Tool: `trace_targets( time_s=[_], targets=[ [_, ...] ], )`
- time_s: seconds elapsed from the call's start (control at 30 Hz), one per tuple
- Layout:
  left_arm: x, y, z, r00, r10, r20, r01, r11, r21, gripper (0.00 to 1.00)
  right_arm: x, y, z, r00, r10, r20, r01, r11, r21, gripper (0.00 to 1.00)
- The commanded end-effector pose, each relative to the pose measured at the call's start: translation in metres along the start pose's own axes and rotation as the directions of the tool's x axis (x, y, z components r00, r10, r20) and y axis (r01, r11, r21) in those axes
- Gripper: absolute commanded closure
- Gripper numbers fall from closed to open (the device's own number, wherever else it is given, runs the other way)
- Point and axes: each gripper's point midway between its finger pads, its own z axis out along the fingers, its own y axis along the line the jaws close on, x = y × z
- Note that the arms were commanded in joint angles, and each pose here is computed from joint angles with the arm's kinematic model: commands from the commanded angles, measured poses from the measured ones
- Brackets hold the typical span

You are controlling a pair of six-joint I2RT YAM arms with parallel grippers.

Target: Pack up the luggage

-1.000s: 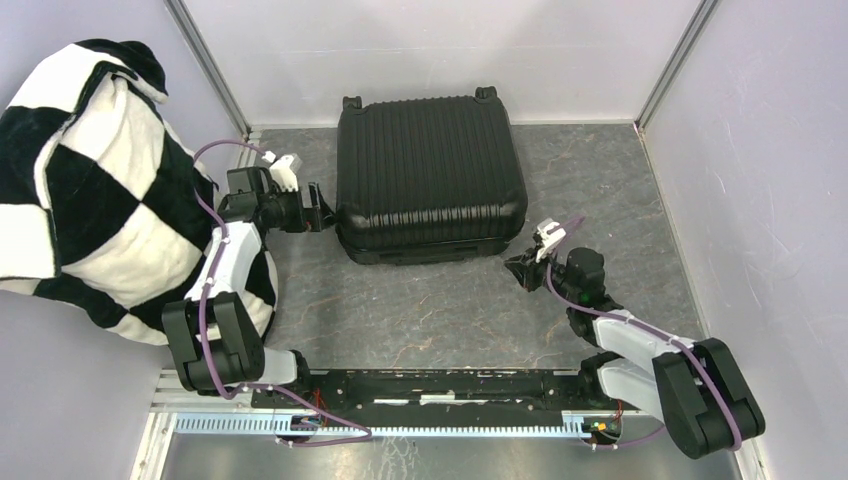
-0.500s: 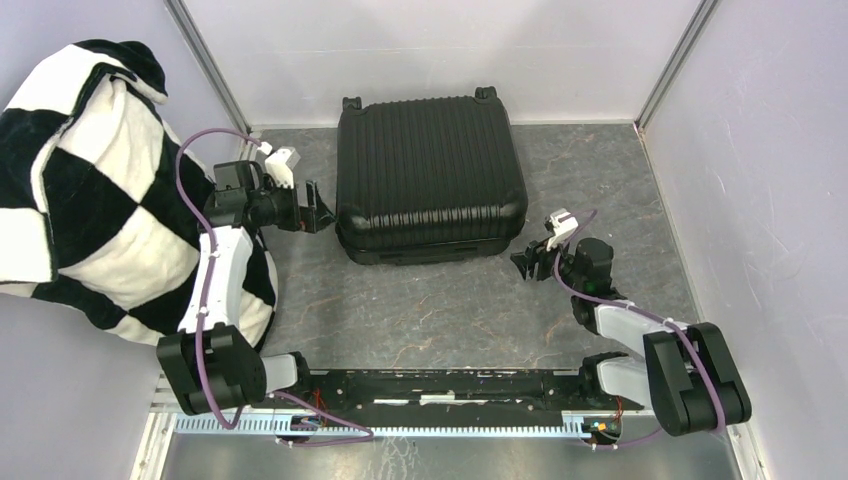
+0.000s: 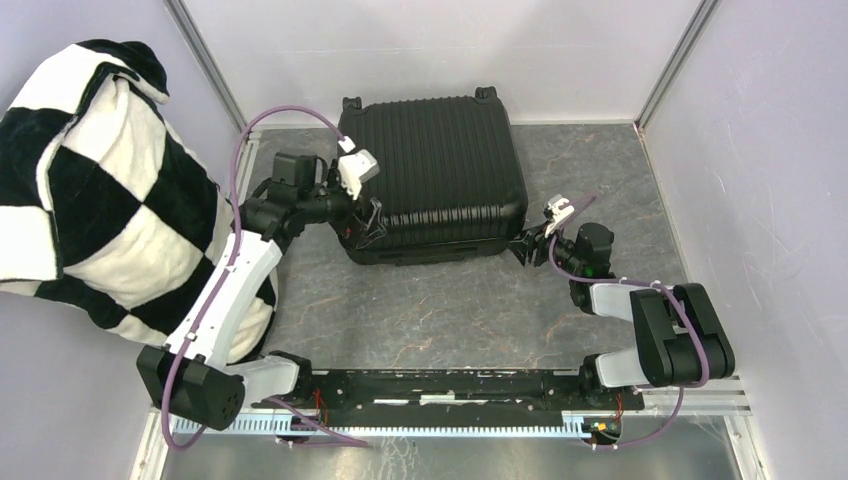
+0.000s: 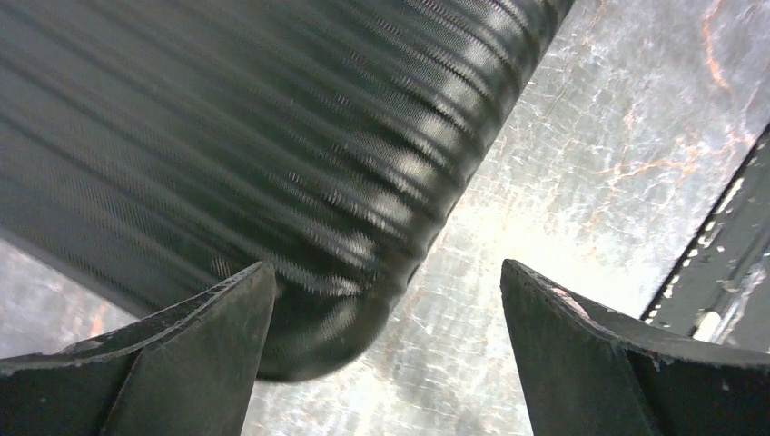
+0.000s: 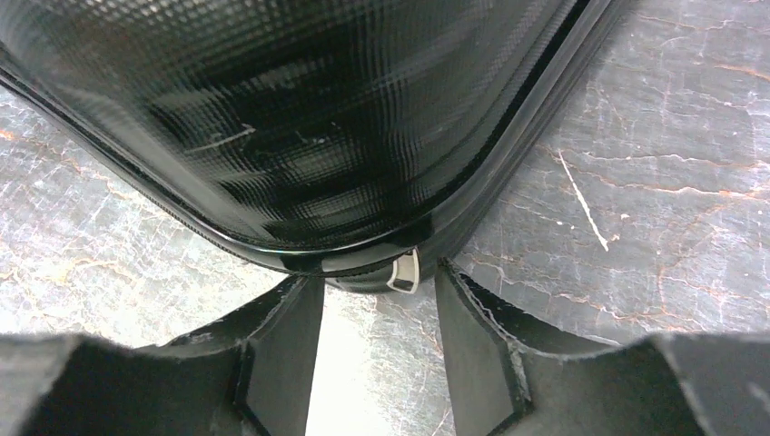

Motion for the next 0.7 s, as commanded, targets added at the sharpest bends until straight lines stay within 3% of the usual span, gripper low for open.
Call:
trace_targets(
  time_s=[0.0, 0.17, 0.27, 0.4, 0.67],
  targets=[
    [-0.025, 0.004, 0.009, 0.976, 0.218, -0.022, -0.218, 0.975, -0.047, 0.0, -0.028, -0.009, 0.008, 0.995, -0.056, 0.081, 0.058, 0.998, -0.021, 0.48],
    [-0.042, -0.027, 0.037, 0.875, 0.465, -0.131, -0.468, 0.884, 0.012, 0.0, -0.035, -0.013, 0.009, 0.993, -0.05, 0.107, 0.055, 0.998, -0.043, 0.59],
    [-0.058, -0.049, 0.049, 0.815, 0.563, -0.138, -0.559, 0.826, 0.073, 0.0, -0.038, -0.008, 0.008, 0.991, -0.033, 0.133, 0.044, 0.996, -0.079, 0.71],
    [-0.074, -0.072, 0.071, 0.741, 0.659, -0.13, -0.647, 0.752, 0.127, 0.0, -0.037, -0.005, 0.007, 0.99, -0.02, 0.138, 0.035, 0.994, -0.106, 0.87],
    [-0.109, -0.13, 0.124, 0.585, 0.811, -0.017, -0.797, 0.578, 0.176, 0.0, -0.036, 0.001, 0.002, 0.988, 0.031, 0.154, -0.01, 0.991, -0.134, 1.0]
  ],
)
